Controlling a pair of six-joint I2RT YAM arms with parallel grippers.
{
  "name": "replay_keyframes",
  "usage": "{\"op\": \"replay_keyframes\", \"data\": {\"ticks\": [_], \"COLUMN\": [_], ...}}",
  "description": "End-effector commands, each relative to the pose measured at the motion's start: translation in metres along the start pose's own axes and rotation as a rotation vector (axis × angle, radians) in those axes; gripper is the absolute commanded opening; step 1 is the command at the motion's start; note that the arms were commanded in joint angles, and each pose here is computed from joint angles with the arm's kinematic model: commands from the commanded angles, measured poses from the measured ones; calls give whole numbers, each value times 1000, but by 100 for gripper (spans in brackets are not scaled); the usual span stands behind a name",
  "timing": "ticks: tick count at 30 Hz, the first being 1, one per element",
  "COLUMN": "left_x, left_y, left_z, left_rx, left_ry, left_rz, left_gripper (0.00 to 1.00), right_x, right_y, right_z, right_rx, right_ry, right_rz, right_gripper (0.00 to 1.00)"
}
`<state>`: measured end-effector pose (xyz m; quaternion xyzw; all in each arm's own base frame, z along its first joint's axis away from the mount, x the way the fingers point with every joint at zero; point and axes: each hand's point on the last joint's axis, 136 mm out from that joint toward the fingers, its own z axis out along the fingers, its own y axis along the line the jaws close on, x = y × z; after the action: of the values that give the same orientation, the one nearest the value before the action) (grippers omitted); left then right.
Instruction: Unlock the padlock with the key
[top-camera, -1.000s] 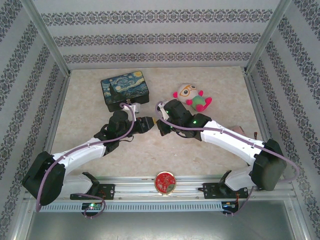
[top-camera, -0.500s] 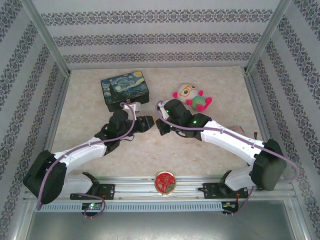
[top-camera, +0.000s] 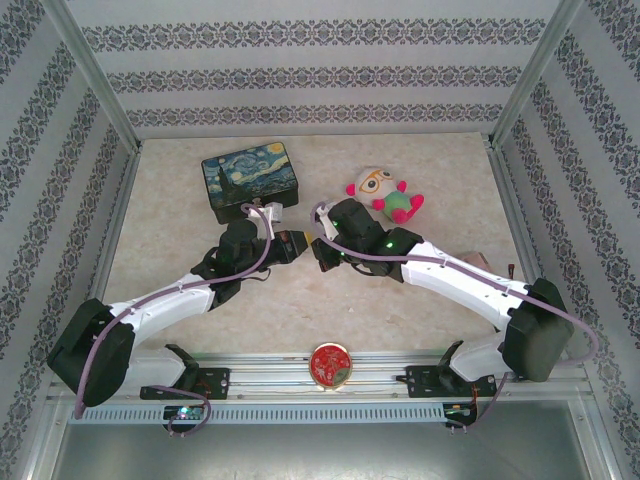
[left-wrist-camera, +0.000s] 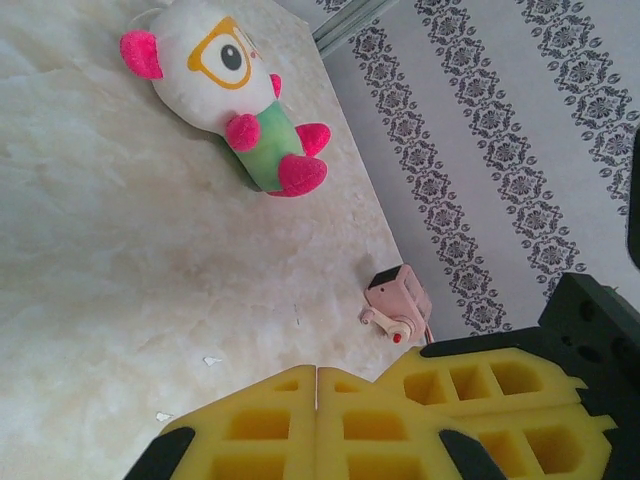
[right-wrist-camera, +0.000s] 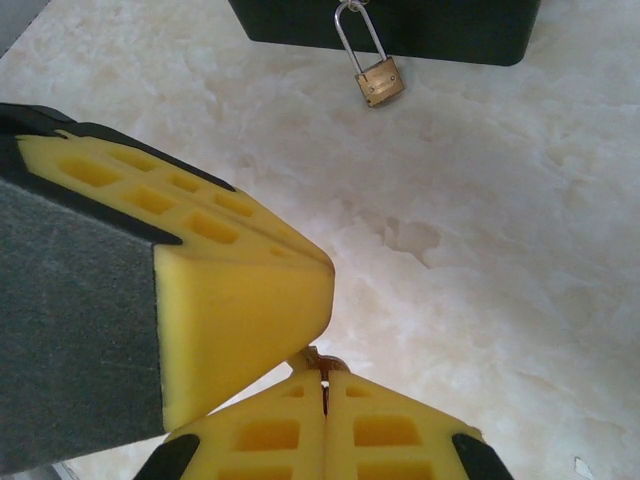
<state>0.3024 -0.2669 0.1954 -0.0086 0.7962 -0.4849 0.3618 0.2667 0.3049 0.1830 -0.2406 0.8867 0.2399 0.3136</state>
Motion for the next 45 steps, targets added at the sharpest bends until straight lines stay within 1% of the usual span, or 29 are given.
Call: {"op": "replay_keyframes", "data": {"ticks": [1,2,6,12,14,16,18,20,22,23,26,29,31,37,40,45], "left_x": [-11,-12,-18,-30,-31,-30,-26,-22,-17,-16,-14,-15,-17,-23,-25,-26], "left_y": [-13,-12,-15,-28,-37,-46,-54,-65,-73,-77,-85,-94,-98,-114,-116,-116], "left_z": [-1,-3,-12,-35,-43,-51,-56,-62,-65,-66,-66,-65,-64,-64,-63,-65], "left_rx": [28,26,12,-8,10,34,67,110,153,168,213,267,293,383,394,393], "left_ry": [-49,-53,-89,-136,-142,-138,-119,-101,-79,-74,-63,-69,-80,-108,-116,-124], "left_rz": [34,41,98,277,335,390,436,471,494,497,487,464,444,396,387,384], "left_gripper": [0,0,0,0,0,0,0,0,0,0,0,0,0,0,0,0], "right_x": [2,2,4,4,1,-7,-17,-28,-37,-40,-45,-50,-54,-56,-55,-53], "right_y": [2,2,-1,-1,1,8,17,19,20,23,35,50,57,63,64,61], "right_z": [-6,-7,-13,-32,-39,-50,-63,-77,-90,-95,-100,-105,-109,-103,-98,-96], "right_rx": [-2,1,6,-22,-62,-175,-352,-496,-598,-626,-670,-729,-765,-791,-806,-798], "right_ry": [-15,-20,-44,-117,-158,-208,-257,-325,-385,-401,-404,-416,-429,-420,-403,-401], "right_rz": [12,13,24,46,77,125,190,247,270,260,213,157,138,131,139,151], "right_gripper": [0,2,20,41,46,46,44,44,45,45,44,40,39,36,35,35]}}
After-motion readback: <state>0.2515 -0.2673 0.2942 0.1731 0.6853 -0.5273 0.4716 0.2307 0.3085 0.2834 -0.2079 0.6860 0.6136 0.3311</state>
